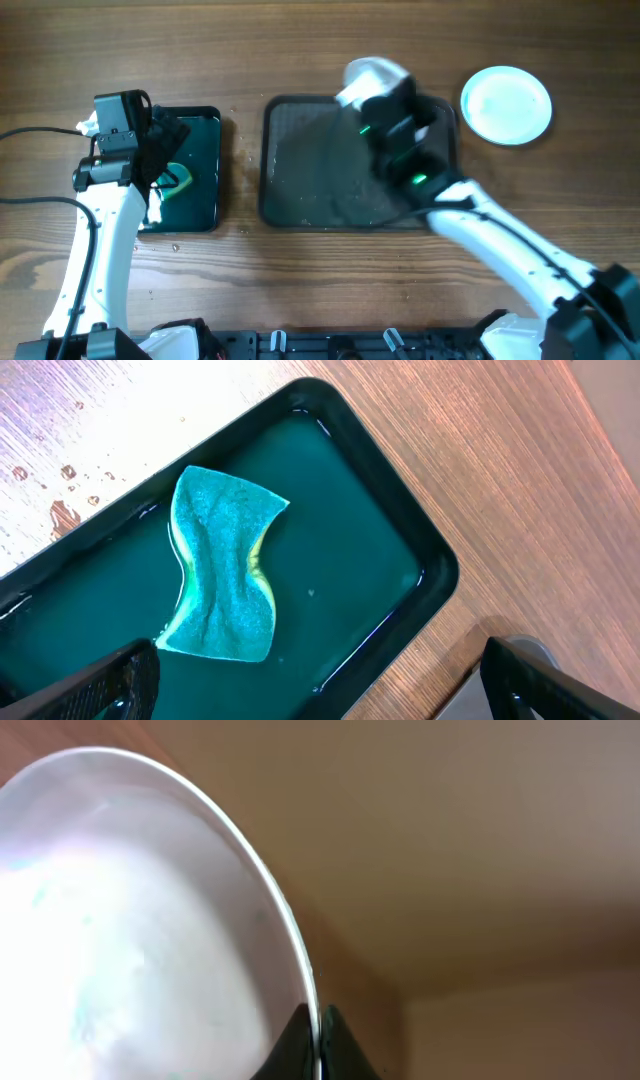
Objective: Clean dirty plates on tray and stack at the side
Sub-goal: 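Lift the last plate with the right gripper and stack it on the pile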
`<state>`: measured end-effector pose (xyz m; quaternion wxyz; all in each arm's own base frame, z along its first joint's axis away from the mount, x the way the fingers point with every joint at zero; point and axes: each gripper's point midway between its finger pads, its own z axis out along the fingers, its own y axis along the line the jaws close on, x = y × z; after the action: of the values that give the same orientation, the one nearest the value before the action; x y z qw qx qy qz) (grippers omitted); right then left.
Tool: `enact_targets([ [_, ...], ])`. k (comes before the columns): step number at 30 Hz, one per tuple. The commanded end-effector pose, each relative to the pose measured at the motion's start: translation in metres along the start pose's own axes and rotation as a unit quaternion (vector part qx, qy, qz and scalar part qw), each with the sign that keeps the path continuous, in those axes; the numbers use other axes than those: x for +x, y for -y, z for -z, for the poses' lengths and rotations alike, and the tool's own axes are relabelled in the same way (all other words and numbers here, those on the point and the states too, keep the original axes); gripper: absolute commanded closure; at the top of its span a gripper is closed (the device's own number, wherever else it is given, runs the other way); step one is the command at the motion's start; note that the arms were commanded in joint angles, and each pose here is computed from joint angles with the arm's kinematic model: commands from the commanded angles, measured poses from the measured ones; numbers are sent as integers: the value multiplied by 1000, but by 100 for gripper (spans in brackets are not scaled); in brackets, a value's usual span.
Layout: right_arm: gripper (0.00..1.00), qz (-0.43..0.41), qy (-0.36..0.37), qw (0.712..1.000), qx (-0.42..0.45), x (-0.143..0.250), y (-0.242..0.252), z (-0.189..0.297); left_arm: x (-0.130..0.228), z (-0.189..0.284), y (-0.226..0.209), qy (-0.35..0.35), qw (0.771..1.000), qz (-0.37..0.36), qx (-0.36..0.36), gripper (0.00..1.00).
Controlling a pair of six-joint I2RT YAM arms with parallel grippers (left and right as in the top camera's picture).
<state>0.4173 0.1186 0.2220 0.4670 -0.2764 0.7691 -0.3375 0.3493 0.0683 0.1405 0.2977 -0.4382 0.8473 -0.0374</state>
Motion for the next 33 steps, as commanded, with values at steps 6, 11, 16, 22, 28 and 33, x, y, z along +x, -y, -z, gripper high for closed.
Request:
enact_targets([
  [6, 96, -580, -89, 794, -159, 138, 64, -93, -4, 2, 3, 3, 1000, -1, 5, 0],
  [11, 96, -657, -181, 729, -65, 250, 79, -126, -4, 2, 3, 3, 1000, -1, 5, 0],
  [16, 96, -662, -210, 717, -56, 288, 58, -147, -4, 2, 3, 3, 1000, -1, 5, 0],
  [22, 48, -659, -199, 723, -52, 288, 61, -153, -4, 2, 3, 3, 1000, -1, 5, 0],
  [28, 0, -637, -183, 747, -47, 266, 94, -121, -4, 2, 3, 3, 1000, -1, 5, 0],
  [33, 0, -637, -166, 751, -42, 224, 131, -44, -4, 2, 3, 3, 1000, -1, 5, 0],
])
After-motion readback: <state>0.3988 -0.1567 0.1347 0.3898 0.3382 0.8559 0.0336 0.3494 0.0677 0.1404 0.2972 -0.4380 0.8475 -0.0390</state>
